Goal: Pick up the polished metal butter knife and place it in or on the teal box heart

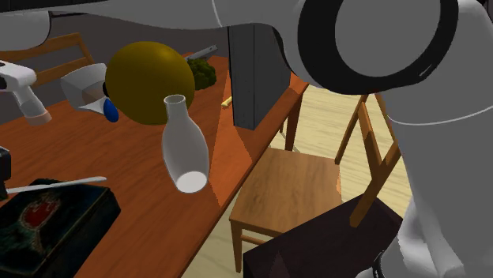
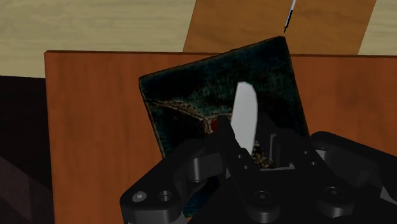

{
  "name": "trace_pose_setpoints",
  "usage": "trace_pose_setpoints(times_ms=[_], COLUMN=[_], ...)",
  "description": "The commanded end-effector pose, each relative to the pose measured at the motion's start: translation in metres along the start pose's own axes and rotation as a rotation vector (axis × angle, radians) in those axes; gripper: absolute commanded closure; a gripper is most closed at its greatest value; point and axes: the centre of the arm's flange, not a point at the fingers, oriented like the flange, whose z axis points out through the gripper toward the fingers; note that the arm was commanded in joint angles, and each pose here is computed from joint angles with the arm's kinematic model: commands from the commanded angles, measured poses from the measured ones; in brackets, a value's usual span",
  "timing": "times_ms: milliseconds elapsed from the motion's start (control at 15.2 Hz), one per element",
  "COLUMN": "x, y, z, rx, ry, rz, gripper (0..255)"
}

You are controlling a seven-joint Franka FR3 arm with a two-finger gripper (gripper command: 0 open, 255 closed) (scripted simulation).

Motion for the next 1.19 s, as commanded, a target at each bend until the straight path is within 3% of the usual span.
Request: trace_pose_setpoints(times_ms=[0, 132, 1122], x=[-0.026, -0.052, -0.034], y=[-0.004, -0.008, -0.007], z=[0.006, 0.012, 0.088], rx=[0.000, 0.000, 0.000], ry=[0.000, 0.000, 0.000], rz=[0.001, 0.001, 0.001], gripper=[255, 255, 255])
